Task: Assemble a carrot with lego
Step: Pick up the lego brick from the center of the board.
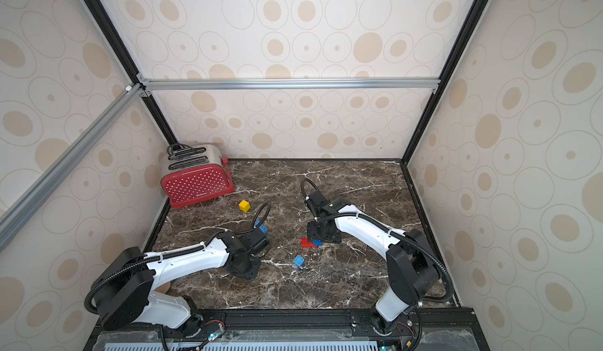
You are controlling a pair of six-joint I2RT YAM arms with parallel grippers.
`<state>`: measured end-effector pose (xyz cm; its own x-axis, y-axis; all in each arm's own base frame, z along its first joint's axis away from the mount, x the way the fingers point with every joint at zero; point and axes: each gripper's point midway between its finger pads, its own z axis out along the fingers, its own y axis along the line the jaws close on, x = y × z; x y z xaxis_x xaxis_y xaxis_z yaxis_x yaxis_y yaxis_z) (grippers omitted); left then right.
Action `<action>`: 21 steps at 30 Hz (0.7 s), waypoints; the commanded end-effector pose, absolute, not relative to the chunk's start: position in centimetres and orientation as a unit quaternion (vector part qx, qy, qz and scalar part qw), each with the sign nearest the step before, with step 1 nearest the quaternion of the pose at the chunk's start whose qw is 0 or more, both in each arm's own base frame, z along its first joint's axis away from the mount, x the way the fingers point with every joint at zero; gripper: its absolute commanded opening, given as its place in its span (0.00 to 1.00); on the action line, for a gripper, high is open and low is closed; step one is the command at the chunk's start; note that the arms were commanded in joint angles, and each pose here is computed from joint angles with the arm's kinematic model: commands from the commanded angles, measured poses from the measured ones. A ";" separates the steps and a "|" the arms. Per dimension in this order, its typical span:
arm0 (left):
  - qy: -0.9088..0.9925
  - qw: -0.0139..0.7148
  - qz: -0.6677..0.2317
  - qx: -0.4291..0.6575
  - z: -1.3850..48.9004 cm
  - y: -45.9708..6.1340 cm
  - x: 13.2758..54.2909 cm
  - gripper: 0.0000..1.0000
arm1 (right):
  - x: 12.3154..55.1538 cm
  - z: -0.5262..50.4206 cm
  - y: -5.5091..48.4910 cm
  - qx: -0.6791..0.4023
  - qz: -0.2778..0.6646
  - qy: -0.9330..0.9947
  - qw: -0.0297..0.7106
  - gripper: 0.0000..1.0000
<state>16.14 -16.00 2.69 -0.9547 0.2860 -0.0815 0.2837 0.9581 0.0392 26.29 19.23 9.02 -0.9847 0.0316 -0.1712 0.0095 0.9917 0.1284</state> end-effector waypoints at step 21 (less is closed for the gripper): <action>0.989 0.075 0.019 0.128 6.7 -17.2 18.1 0.17 | 25.2 8.5 18.0 0.030 0.075 0.993 0.085 0.76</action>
<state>16.78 -16.35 3.96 -0.9572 0.2776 -0.0814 0.2738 0.9602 0.0549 25.84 18.52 8.88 -0.9823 0.0498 -0.1803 0.0231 0.9889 0.1470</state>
